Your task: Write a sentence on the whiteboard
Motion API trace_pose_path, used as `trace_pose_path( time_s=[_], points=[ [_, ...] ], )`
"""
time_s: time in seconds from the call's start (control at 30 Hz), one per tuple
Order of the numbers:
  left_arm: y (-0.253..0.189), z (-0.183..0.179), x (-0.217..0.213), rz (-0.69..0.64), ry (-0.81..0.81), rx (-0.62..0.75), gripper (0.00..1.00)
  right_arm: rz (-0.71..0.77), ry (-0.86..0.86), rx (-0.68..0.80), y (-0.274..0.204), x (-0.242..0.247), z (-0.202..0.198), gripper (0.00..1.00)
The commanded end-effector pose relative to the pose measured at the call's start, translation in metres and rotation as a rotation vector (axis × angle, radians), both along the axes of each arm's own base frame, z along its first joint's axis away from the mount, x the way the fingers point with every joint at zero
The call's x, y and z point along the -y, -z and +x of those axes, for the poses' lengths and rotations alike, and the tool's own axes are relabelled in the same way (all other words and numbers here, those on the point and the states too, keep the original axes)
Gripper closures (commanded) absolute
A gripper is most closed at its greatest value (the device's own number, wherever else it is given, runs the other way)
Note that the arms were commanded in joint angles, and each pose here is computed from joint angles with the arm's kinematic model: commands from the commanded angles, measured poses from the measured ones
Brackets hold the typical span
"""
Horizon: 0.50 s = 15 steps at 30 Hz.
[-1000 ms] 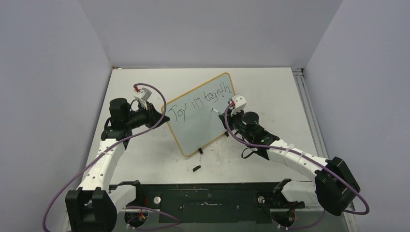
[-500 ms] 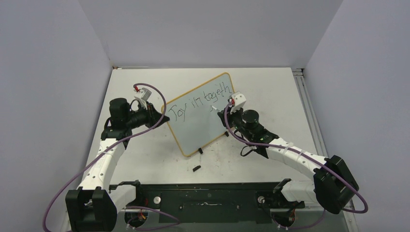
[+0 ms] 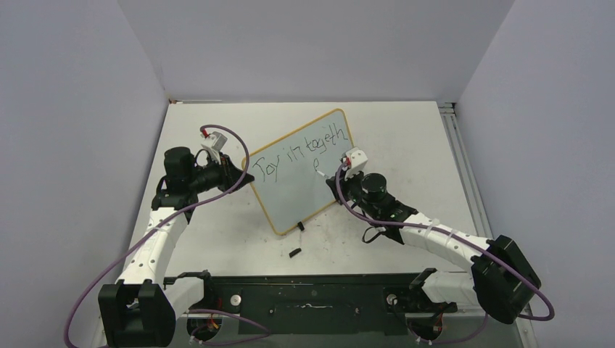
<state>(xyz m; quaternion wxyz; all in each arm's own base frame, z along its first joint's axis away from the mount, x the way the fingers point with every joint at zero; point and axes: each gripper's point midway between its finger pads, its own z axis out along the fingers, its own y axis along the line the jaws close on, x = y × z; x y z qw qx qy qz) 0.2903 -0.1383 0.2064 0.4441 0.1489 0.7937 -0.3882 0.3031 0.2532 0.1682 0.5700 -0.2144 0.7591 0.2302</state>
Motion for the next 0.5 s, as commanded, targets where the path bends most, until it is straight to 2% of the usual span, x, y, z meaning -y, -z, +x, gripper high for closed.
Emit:
trace_pose_path(
  time_s=[0.0, 0.2, 0.47],
  points=[
    [0.001, 0.002, -0.002, 0.02, -0.002, -0.003, 1.0, 0.012, 0.032, 0.003, -0.002, 0.005, -0.003, 0.95],
    [0.001, 0.002, -0.002, 0.02, -0.002, -0.002, 1.0, -0.002, 0.128, 0.02, -0.005, 0.02, 0.006, 0.95],
    [0.0, 0.002, -0.003, 0.022, -0.006, -0.002, 1.0, 0.054, 0.165, 0.103, -0.042, 0.024, 0.012, 0.95]
  ],
)
